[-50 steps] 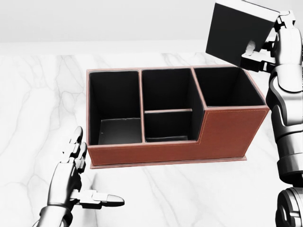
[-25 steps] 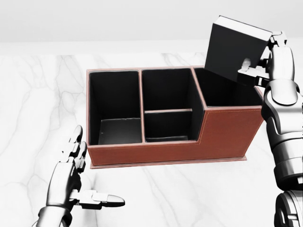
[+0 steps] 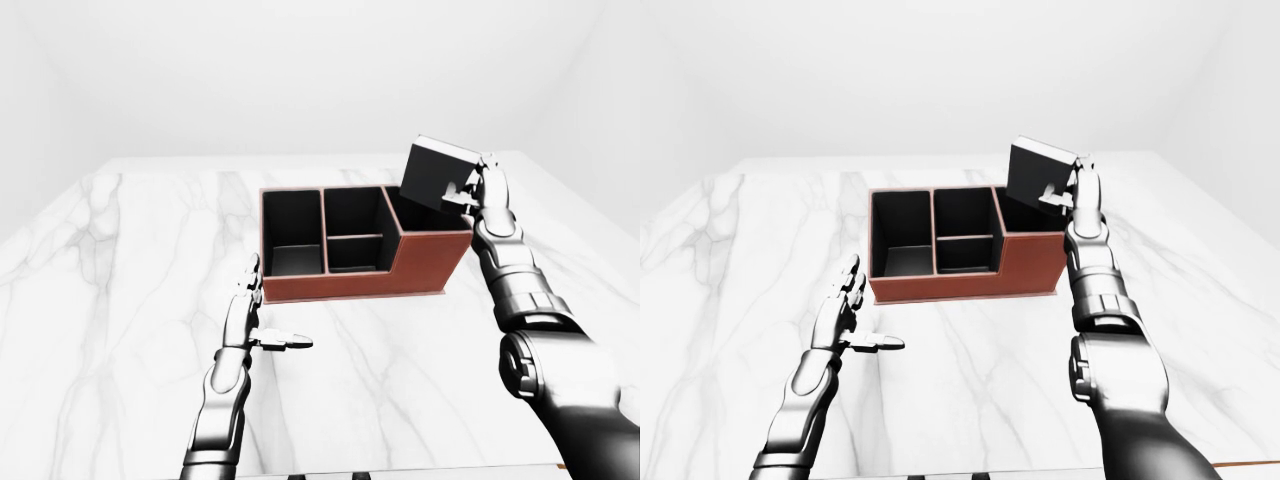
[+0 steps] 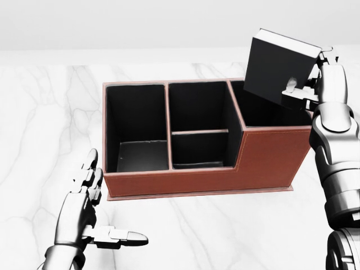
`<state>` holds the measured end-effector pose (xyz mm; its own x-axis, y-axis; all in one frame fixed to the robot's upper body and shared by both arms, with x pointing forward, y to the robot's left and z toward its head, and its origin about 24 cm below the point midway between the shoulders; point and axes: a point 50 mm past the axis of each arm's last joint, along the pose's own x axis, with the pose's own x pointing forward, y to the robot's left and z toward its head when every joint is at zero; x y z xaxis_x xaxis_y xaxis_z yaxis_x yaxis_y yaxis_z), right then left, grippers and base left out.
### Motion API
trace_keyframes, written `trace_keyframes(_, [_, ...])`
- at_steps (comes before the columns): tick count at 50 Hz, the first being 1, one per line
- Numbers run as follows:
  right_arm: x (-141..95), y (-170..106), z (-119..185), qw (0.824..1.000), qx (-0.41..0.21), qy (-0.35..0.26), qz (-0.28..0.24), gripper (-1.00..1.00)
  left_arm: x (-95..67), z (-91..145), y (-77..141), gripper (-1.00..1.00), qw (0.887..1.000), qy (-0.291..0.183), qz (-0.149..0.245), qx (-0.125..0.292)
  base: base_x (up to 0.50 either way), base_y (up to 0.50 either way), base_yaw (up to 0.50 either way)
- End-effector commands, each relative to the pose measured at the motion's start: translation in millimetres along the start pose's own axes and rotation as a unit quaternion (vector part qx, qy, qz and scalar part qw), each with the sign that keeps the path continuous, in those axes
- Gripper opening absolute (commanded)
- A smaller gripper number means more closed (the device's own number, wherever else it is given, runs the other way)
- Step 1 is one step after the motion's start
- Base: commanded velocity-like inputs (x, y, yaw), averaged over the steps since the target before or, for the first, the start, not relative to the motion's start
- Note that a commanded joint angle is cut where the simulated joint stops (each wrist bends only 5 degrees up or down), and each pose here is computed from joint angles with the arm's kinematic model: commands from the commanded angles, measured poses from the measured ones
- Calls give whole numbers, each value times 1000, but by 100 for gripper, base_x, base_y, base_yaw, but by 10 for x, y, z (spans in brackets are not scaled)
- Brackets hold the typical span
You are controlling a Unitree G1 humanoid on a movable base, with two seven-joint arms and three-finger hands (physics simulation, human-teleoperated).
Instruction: Pick up the book and place it in the right compartment of the caddy.
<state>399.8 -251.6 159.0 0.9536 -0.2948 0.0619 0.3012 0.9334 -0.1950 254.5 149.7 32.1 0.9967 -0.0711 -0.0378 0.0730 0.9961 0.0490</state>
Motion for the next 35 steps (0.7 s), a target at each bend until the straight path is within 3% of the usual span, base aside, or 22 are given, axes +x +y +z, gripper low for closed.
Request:
trace_keyframes(1, [21,-63,122,999,20,-23,-15,-100,-1,8,27,100,1000,-8,10,-8,0,0,0])
trace_keyframes(35, [-10,-31,-103,1000,19,10,-15,-100,13,-21,31,100,1000,-8,10,-8,0,0,0])
